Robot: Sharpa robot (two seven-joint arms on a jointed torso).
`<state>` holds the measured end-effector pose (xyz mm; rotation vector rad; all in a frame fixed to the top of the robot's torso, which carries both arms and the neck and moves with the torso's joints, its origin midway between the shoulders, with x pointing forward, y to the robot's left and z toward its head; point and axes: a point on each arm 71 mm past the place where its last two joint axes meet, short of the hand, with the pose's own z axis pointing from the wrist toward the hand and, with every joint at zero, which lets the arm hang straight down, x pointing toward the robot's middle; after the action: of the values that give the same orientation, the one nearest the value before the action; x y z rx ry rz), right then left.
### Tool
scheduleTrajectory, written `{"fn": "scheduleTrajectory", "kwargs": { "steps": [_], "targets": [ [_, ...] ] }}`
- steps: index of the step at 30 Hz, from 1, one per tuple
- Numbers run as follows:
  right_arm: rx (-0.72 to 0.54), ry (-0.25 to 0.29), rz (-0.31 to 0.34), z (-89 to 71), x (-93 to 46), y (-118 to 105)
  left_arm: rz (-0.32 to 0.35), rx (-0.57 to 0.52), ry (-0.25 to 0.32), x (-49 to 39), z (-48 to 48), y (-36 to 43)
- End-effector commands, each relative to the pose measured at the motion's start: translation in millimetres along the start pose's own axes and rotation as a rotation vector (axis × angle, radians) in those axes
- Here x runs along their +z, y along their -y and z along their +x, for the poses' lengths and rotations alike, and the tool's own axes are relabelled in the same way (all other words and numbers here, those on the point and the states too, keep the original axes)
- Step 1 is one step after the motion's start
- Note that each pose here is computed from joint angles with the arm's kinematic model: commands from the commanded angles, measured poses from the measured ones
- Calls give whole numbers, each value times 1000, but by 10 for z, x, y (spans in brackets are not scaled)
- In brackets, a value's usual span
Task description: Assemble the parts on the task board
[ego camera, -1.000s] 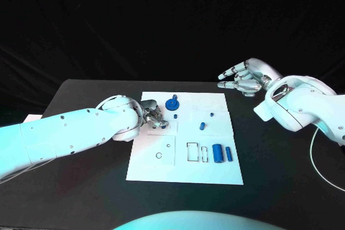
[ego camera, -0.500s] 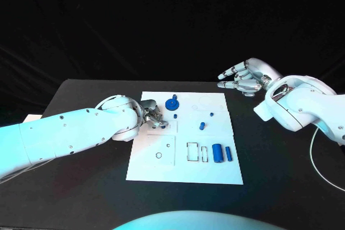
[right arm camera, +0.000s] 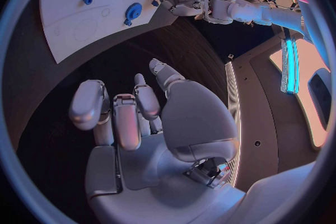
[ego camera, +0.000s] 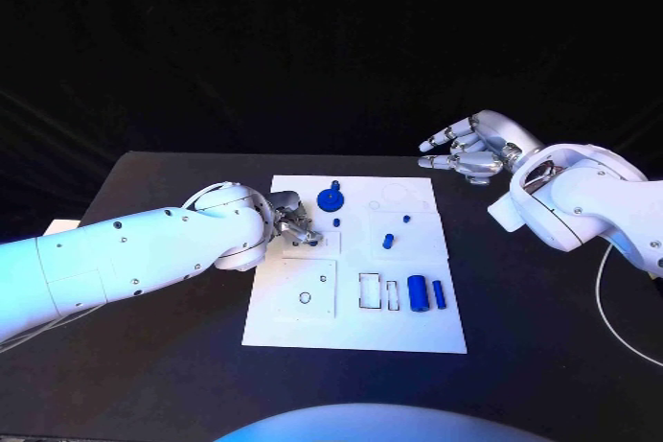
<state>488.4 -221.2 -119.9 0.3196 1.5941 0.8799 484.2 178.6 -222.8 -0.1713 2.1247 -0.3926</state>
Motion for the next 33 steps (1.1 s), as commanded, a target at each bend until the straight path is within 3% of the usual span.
{"fn": "scheduleTrajectory", "kwargs": {
  "steps": [1, 33],
  "targets": [
    [-2, -8, -5, 4, -2, 0, -22, -3, -32, 10, 46, -37],
    [-6, -4, 4, -1, 1, 11, -43, -5, -44, 47, -32, -19]
  ]
}}
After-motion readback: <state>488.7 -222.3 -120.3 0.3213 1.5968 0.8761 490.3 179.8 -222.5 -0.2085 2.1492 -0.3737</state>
